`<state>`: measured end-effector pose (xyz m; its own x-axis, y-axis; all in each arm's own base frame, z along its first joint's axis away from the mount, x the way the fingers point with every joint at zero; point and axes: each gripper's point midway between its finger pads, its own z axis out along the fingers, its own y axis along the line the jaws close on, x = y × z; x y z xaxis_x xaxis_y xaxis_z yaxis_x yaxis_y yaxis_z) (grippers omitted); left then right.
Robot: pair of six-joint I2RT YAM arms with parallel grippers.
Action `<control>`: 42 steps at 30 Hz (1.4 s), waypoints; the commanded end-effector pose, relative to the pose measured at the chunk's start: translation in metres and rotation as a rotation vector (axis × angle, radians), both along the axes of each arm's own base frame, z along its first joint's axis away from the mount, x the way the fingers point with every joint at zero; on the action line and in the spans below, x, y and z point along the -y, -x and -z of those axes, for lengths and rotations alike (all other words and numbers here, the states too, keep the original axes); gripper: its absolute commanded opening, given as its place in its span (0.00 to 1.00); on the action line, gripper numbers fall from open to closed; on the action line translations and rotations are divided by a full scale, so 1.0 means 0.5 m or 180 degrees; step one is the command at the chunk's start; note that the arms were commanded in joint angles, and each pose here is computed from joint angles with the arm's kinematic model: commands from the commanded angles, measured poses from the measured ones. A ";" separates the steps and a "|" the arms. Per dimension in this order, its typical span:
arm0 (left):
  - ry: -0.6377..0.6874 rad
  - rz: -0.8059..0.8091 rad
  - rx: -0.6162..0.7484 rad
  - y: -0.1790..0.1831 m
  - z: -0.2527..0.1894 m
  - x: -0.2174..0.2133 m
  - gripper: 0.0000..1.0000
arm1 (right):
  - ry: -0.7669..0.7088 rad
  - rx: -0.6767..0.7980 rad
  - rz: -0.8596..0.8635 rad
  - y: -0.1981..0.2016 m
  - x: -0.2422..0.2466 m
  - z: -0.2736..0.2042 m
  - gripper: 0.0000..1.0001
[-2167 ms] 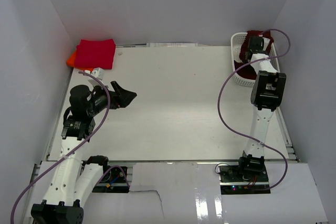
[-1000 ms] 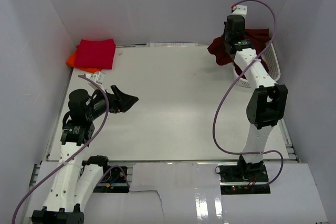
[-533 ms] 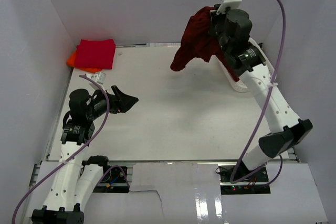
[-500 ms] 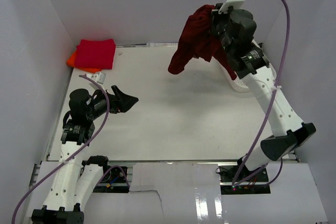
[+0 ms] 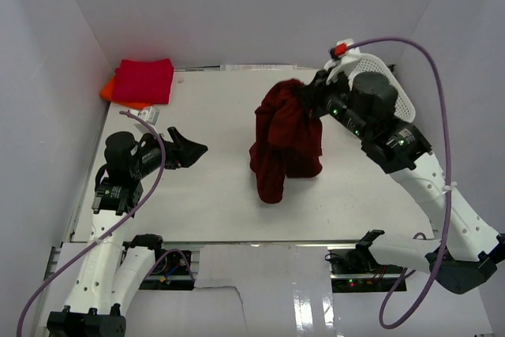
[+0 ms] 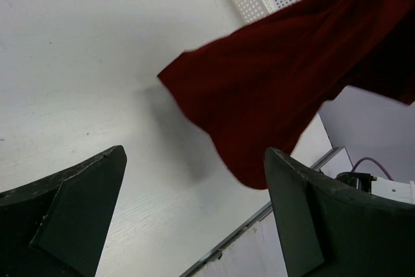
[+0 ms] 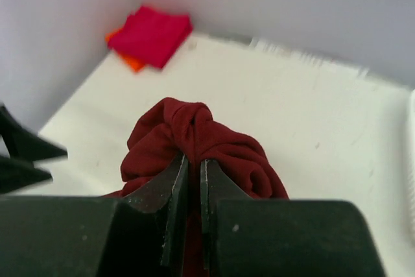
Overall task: Fold and stack the t-shirts
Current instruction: Move the tshirt to the center of the board
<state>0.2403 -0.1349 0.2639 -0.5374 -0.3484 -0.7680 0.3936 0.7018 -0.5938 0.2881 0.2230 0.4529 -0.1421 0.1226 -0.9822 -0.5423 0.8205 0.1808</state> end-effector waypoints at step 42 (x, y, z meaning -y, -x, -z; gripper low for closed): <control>-0.0105 0.0323 -0.0122 -0.006 0.017 0.019 0.98 | 0.1019 -0.2269 -0.0151 0.102 -0.014 0.565 0.97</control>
